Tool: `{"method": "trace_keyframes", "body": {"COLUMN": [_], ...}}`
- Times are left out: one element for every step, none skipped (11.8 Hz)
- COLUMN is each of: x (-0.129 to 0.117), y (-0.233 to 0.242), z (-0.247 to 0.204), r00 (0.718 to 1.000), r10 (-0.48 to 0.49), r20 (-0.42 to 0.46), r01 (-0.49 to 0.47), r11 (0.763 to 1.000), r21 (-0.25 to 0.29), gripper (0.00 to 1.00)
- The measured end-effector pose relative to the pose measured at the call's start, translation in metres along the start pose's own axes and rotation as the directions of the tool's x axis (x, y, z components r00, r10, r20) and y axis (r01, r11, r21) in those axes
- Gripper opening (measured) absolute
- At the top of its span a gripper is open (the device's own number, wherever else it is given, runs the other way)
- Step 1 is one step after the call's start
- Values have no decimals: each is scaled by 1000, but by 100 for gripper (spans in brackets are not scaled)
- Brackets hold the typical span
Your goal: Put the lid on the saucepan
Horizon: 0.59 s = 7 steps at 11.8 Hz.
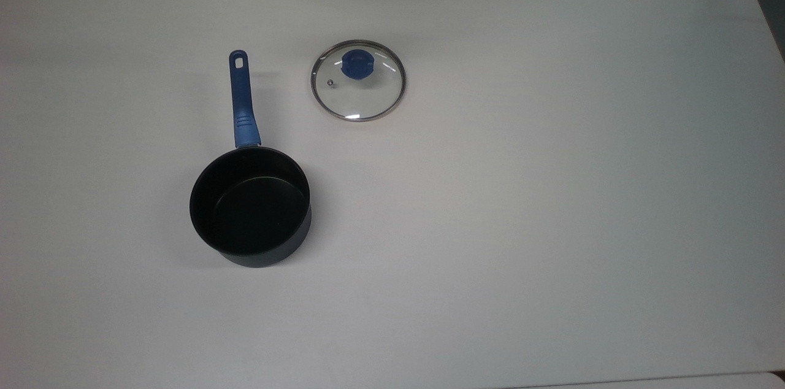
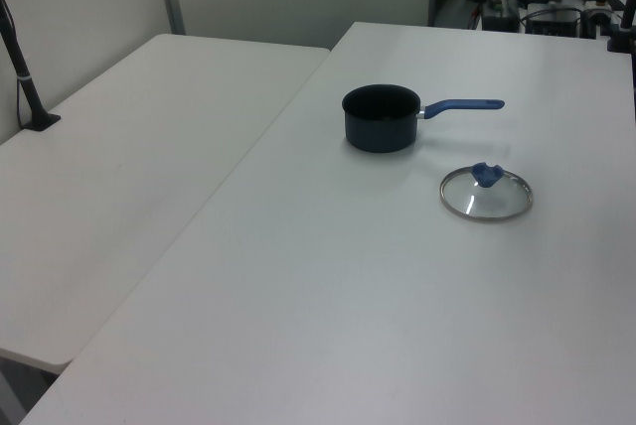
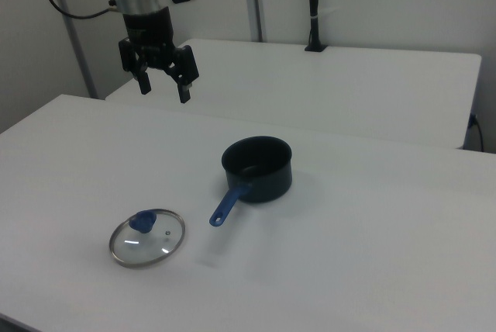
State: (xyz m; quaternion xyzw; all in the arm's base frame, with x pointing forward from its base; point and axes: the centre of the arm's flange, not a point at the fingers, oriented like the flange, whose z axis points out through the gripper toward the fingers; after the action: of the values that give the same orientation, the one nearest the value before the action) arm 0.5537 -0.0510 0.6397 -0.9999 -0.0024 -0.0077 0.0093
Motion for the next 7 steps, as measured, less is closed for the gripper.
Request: {"method": "trace_keyframes", "body": {"x": [0, 0, -1, -2, -3, -3, -3], "y": [-2, -2, -2, -2, -2, -2, -2], "z": [0, -1, -2, -4, -5, -6, -6], "r00": [1000, 1000, 1000, 1000, 1000, 1000, 1000], "r10": [-3, -3, -3, -3, -3, -3, -3], "r20": [0, -1, -4, -7, -9, -11, -11], "r01": [3, 3, 3, 3, 3, 3, 3], "r11": [1000, 1000, 1000, 1000, 1000, 1000, 1000], "r21": [0, 0, 0, 0, -1, -1, -1], "gripper": [100, 100, 100, 100, 100, 100, 100]}}
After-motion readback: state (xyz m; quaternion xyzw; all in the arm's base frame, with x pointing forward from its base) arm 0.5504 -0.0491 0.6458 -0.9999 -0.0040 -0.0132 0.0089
